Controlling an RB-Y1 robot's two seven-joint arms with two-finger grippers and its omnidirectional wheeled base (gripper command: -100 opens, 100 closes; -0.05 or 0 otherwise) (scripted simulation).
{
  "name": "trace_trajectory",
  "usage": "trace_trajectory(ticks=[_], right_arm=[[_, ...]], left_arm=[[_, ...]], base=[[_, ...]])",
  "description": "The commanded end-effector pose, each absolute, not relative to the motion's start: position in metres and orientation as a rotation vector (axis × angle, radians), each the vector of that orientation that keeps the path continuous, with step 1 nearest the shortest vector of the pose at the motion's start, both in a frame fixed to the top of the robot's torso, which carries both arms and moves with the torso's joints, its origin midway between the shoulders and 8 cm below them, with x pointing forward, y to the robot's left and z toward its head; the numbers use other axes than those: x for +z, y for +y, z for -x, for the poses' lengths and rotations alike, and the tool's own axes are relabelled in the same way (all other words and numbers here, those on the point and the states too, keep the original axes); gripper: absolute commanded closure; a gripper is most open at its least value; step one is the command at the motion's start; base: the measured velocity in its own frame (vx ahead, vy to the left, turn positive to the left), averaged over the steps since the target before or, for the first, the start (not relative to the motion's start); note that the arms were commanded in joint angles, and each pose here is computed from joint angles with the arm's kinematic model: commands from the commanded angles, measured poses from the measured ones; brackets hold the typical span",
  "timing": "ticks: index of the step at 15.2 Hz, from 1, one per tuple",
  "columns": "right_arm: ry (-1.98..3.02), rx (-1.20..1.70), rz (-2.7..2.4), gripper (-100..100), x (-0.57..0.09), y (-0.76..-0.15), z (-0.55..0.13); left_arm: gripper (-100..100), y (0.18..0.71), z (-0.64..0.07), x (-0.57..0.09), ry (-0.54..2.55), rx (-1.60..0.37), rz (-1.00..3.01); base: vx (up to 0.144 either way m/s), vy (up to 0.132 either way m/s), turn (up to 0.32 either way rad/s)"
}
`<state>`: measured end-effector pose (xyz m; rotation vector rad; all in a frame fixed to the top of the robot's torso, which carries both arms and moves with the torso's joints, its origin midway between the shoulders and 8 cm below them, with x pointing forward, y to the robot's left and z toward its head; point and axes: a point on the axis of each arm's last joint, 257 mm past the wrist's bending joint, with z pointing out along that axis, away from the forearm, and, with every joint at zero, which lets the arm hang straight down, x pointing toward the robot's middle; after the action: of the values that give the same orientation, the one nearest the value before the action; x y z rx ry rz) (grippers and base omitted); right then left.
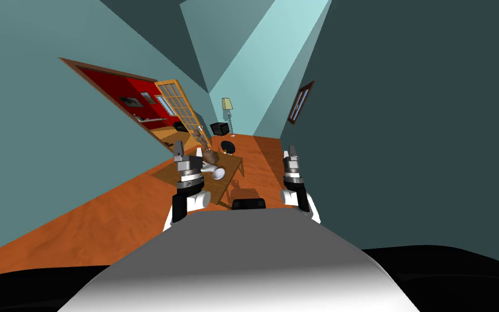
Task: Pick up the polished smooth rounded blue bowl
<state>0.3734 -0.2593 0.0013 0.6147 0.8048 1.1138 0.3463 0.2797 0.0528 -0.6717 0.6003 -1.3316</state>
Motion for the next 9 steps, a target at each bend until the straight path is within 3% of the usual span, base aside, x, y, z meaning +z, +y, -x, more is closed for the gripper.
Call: trace_trajectory(ticks=[1, 9], right_arm=[[0.805, 1.114, -0.615, 0, 0.001, -0.259, -0.373], [0.805, 1.114, -0.615, 0, 0.001, -0.259, -0.373]], left_arm=[[-100, 0.281, -0.352, 0.042, 0.651, -1.320, 0.683], [-100, 0.305, -0.379, -0.025, 0.851, -1.235, 0.835]], base=[[0.012, -0.009, -0.005], [0.051, -0.023, -0.005]])
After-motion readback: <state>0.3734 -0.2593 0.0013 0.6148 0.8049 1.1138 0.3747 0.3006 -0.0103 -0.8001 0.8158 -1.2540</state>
